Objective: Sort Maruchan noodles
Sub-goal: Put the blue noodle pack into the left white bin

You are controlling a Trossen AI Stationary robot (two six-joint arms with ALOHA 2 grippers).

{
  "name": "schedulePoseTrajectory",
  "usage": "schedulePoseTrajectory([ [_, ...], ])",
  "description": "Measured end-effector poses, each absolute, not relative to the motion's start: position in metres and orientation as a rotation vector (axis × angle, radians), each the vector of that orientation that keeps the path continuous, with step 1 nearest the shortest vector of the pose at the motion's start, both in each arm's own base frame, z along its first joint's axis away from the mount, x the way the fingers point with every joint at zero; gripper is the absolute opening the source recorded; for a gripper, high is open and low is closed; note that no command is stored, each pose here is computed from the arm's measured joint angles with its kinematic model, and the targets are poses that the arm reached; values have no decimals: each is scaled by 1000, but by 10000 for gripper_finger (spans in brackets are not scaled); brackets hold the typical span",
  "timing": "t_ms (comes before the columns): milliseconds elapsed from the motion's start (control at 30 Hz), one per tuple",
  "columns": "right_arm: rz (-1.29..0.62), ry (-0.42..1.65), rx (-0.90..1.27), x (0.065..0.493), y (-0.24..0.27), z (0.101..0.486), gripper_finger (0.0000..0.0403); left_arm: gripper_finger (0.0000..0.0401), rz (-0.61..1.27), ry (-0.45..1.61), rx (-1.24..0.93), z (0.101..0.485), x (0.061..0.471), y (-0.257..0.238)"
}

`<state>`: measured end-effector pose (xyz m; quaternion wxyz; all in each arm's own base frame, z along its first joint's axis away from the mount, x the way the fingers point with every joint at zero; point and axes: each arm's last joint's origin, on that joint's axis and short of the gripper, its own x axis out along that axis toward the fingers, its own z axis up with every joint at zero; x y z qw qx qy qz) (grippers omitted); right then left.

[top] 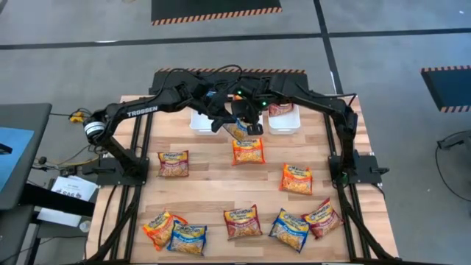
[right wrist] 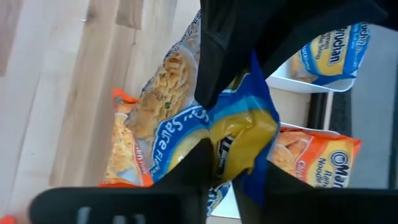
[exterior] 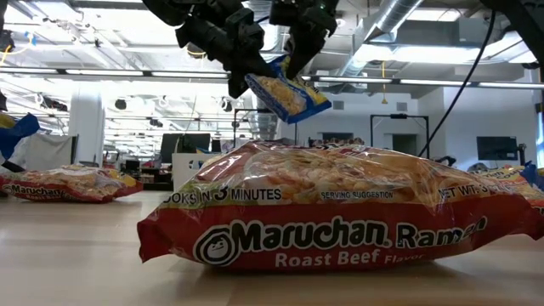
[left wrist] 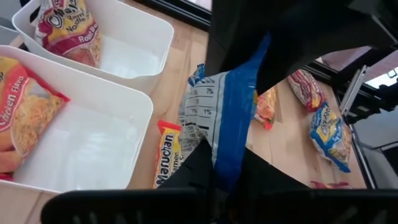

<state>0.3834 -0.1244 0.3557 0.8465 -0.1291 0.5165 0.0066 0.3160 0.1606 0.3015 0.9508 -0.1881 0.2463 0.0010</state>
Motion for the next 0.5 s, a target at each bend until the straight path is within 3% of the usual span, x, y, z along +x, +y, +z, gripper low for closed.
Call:
schedulePoseTrajectory([
  [300, -65, 1090, -292, 371, -129, 369, 171, 16, 42, 508, -400, 302, 305, 174],
  [500, -138, 1037, -265, 345, -139, 395, 190, 15, 143, 531, -404, 310, 276, 195],
])
